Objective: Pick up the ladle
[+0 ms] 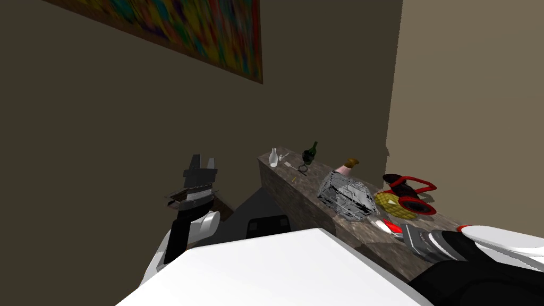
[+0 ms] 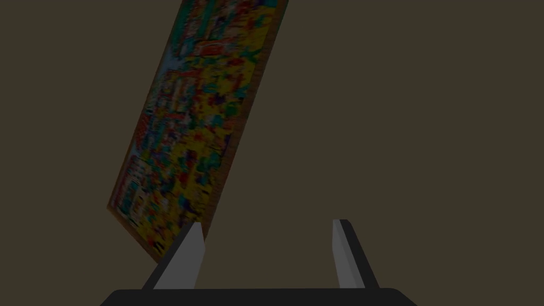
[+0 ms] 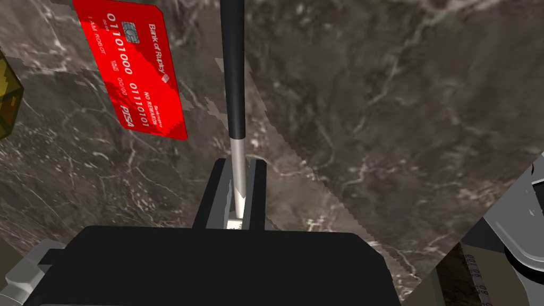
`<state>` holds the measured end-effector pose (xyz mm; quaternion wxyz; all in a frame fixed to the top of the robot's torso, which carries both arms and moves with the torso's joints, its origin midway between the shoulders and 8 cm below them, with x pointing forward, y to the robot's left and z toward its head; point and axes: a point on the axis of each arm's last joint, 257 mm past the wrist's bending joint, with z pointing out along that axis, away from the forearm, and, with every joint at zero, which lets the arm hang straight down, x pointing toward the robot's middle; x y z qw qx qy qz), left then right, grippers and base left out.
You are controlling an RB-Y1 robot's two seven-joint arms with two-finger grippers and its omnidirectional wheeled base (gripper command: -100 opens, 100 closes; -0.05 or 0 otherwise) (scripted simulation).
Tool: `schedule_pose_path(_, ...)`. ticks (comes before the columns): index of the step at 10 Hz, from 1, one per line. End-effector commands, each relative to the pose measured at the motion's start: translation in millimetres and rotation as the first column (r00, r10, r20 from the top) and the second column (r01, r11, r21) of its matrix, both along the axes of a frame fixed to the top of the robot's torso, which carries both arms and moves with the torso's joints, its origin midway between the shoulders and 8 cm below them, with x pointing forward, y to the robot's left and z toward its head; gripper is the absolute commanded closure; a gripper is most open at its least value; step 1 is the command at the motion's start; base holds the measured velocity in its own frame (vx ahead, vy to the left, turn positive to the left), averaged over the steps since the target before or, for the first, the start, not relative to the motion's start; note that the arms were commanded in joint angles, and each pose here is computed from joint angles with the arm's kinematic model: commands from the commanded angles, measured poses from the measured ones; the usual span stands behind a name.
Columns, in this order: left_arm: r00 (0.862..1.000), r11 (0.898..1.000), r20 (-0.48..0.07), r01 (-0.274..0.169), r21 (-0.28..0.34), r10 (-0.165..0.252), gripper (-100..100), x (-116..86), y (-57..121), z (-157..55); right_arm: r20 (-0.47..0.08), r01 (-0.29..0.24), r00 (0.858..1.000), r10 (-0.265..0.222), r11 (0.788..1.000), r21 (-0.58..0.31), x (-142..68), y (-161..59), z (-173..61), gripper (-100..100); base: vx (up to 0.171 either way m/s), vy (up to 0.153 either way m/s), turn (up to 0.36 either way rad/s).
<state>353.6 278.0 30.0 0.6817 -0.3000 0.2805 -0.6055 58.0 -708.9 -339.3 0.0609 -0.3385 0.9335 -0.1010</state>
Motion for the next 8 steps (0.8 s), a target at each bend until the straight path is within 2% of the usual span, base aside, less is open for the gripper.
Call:
schedule_pose_path(1,1.000,1.000,0.000,0.000,0.000,0.000,0,0,0.0,0,0.008,-0.010,1.000,0.010,1.000,-0.006,5,-3,4,100,0.053,0.013,-0.101)
schedule_pose_path(2,1.000,1.000,0.000,0.000,0.000,0.000,0,0,0.0,0,-0.017,-0.010,1.000,0.010,1.000,-0.002,-11,-4,4,100,0.073,0.016,-0.117)
schedule_pose_path(3,1.000,1.000,0.000,0.000,0.000,0.000,0,0,0.0,0,0.002,-0.023,1.000,0.023,1.000,-0.013,1,-7,9,100,0.064,0.019,-0.087)
schedule_pose_path(4,1.000,1.000,0.000,0.000,0.000,0.000,0,0,0.0,0,0.003,-0.023,1.000,0.023,1.000,-0.014,1,-7,9,100,0.025,0.010,0.004)
schedule_pose_path(5,1.000,1.000,0.000,0.000,0.000,0.000,0,0,0.0,0,-0.031,-0.031,0.999,0.031,0.999,-0.015,-17,-9,9,100,0.048,0.014,-0.085)
schedule_pose_path(6,1.000,1.000,0.000,0.000,0.000,0.000,0,0,0.0,0,-0.004,-0.034,0.999,0.034,0.999,-0.024,-3,-12,15,100,0.054,0.015,-0.119)
schedule_pose_path(7,1.000,1.000,0.000,0.000,0.000,0.000,0,0,0.0,0,-0.012,-0.031,0.999,0.031,0.999,-0.020,-7,-11,10,100,0.019,0.006,-0.019)
schedule_pose_path(8,1.000,1.000,0.000,0.000,0.000,0.000,0,0,0.0,0,-0.012,-0.031,0.999,0.031,0.999,-0.020,-7,-11,11,0,0.000,0.000,0.000)
